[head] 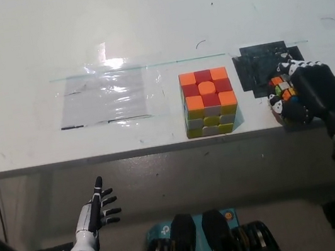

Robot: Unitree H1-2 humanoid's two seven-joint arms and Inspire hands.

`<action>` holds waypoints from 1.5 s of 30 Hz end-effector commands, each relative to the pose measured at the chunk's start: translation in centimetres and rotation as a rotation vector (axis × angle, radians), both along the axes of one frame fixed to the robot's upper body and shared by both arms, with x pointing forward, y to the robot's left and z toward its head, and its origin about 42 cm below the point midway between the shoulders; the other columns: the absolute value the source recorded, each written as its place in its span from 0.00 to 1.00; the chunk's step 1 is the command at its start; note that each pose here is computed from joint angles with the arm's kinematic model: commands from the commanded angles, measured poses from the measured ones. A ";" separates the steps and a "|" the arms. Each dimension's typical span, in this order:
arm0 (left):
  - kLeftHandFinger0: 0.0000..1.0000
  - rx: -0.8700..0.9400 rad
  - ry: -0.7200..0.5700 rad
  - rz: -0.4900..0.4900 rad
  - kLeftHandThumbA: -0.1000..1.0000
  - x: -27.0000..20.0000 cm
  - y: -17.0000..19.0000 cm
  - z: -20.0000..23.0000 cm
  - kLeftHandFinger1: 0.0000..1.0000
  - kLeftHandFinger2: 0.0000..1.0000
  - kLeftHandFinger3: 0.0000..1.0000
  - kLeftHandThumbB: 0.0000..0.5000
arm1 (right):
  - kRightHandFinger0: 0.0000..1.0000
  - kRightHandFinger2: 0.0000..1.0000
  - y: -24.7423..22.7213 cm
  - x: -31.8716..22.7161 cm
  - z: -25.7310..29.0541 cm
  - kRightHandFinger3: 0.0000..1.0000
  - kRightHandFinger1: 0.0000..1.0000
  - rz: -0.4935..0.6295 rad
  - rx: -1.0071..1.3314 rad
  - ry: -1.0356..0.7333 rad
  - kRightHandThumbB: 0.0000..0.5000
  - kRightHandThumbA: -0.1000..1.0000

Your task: The robot uses its right hand to pick up the small cube kept on the middle on the desk and place it on the bigger cube kept next to it

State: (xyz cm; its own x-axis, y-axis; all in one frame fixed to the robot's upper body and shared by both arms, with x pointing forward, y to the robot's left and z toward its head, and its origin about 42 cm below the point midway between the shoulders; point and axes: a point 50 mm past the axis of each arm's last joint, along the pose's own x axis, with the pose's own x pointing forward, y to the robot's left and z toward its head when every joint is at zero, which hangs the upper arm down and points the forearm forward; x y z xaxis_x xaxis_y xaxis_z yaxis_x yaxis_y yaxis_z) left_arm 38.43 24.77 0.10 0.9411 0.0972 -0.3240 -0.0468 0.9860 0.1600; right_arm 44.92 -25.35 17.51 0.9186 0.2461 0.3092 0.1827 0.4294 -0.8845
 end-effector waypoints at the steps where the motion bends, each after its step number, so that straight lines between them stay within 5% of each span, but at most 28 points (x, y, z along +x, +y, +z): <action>1: 0.70 0.010 -0.067 -0.016 1.00 1.5 0.4 1.6 0.68 0.81 0.85 0.32 | 0.00 0.69 0.2 1.4 3.7 0.35 0.36 0.040 0.038 -0.178 0.33 0.00; 7: 0.71 0.013 -0.064 -0.017 1.00 1.4 0.3 1.6 0.69 0.81 0.86 0.27 | 0.00 0.63 0.7 1.5 5.8 0.35 0.31 0.054 0.066 -0.229 0.28 0.00; 12: 0.71 0.022 -0.053 -0.020 1.00 1.1 0.2 1.3 0.70 0.82 0.86 0.27 | 0.00 0.59 0.9 1.6 7.6 0.33 0.30 0.069 0.036 -0.267 0.37 0.00; 13: 0.70 0.017 -0.050 -0.013 1.00 0.9 0.3 1.1 0.70 0.81 0.85 0.28 | 0.00 0.57 1.1 1.7 8.4 0.33 0.27 0.060 0.002 -0.297 0.47 0.00; 16: 0.71 0.027 -0.046 -0.018 1.00 0.8 0.3 1.1 0.71 0.82 0.84 0.27 | 0.00 0.51 1.4 1.9 9.6 0.27 0.19 0.081 0.024 -0.322 0.47 0.00; 26: 0.73 0.039 -0.035 -0.020 1.00 0.2 0.3 0.5 0.71 0.83 0.87 0.25 | 0.00 0.64 3.7 2.5 13.9 0.33 0.28 0.152 0.006 -0.377 0.34 0.00; 31: 0.68 0.030 -0.042 -0.017 1.00 0.2 0.4 0.4 0.67 0.78 0.81 0.26 | 0.00 0.69 5.7 2.4 15.2 0.36 0.29 0.200 0.030 -0.402 0.49 0.00; 33: 0.69 0.029 -0.039 -0.013 1.00 0.2 0.4 0.4 0.67 0.77 0.79 0.30 | 0.00 0.62 7.2 2.2 15.6 0.34 0.26 0.229 0.046 -0.410 0.51 0.00; 36: 0.68 0.033 -0.036 -0.011 1.00 0.0 0.4 0.4 0.67 0.76 0.79 0.29 | 0.00 0.60 9.2 1.8 15.4 0.33 0.24 0.259 0.061 -0.396 0.43 0.00; 40: 0.63 0.027 -0.035 -0.011 1.00 0.0 0.5 0.3 0.65 0.75 0.78 0.32 | 0.00 0.67 10.9 1.4 14.9 0.44 0.31 0.290 0.053 -0.396 0.55 0.00; 45: 0.65 0.023 -0.034 -0.009 1.00 0.2 0.4 0.4 0.66 0.76 0.80 0.30 | 0.00 0.70 13.2 1.1 13.7 0.44 0.34 0.339 0.077 -0.364 0.51 0.00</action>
